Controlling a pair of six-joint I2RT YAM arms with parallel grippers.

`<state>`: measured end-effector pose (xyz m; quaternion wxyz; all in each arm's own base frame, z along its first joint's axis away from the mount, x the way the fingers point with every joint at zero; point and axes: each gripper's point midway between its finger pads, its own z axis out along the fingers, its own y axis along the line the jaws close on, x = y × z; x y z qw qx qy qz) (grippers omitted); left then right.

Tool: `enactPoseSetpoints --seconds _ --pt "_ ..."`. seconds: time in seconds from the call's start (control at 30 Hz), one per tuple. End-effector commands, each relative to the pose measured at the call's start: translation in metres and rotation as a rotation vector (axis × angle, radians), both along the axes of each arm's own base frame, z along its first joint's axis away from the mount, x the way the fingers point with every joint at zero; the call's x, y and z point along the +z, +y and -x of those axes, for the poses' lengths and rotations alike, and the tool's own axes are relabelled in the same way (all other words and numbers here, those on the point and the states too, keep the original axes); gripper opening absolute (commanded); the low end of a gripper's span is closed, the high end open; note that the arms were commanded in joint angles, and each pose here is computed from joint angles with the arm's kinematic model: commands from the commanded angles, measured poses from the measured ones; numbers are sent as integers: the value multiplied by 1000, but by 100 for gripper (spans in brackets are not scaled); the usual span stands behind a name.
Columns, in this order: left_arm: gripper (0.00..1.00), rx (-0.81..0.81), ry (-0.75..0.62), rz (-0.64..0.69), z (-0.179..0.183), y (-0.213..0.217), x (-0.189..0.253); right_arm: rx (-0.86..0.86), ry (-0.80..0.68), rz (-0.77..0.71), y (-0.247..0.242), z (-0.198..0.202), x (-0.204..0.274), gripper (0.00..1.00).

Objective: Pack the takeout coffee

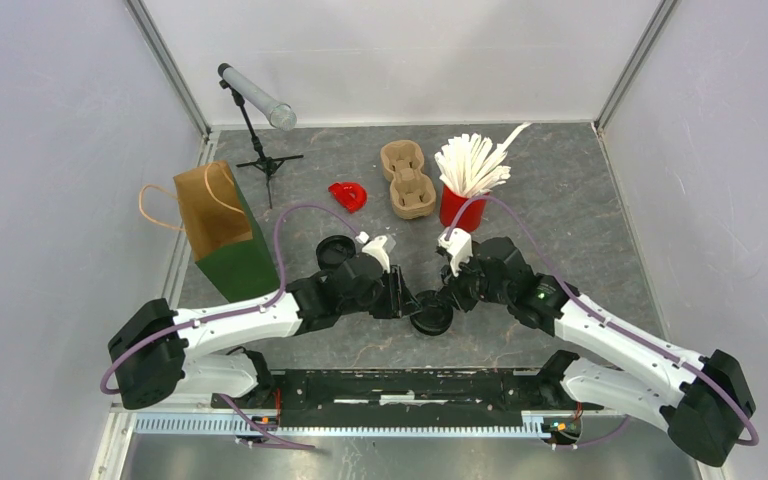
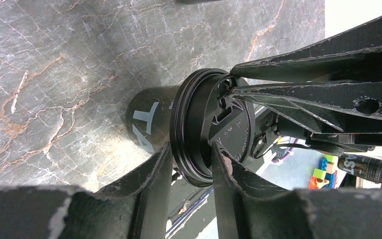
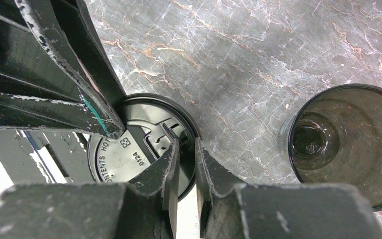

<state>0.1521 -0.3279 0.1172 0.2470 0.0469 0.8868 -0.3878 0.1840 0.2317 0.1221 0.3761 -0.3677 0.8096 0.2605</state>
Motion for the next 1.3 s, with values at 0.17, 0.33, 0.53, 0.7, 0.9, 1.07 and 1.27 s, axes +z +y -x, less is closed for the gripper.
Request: enactPoseSetpoints --seconds 0.17,0.33,0.53,0.7,0.9,1.07,1.27 --pt "47 -32 -66 -6 -4 -4 22 7 -8 -66 8 -1 26 19" --pt "52 -8 -77 -28 -7 2 20 -8 -1 -75 9 -4 28 17" --pt "61 6 -96 -27 -7 8 28 0 8 -89 12 -2 34 17" --pt "67 -5 -88 -21 -3 10 28 15 44 -85 12 5 25 17" --pt "72 -20 -68 -5 1 7 21 -21 34 -68 6 1 17 18" --pt "71 -46 -46 -10 4 1 15 -72 -14 -58 2 -11 22 18" --pt "72 -52 -43 -20 2 -1 10 -74 -20 -62 4 -14 24 20"
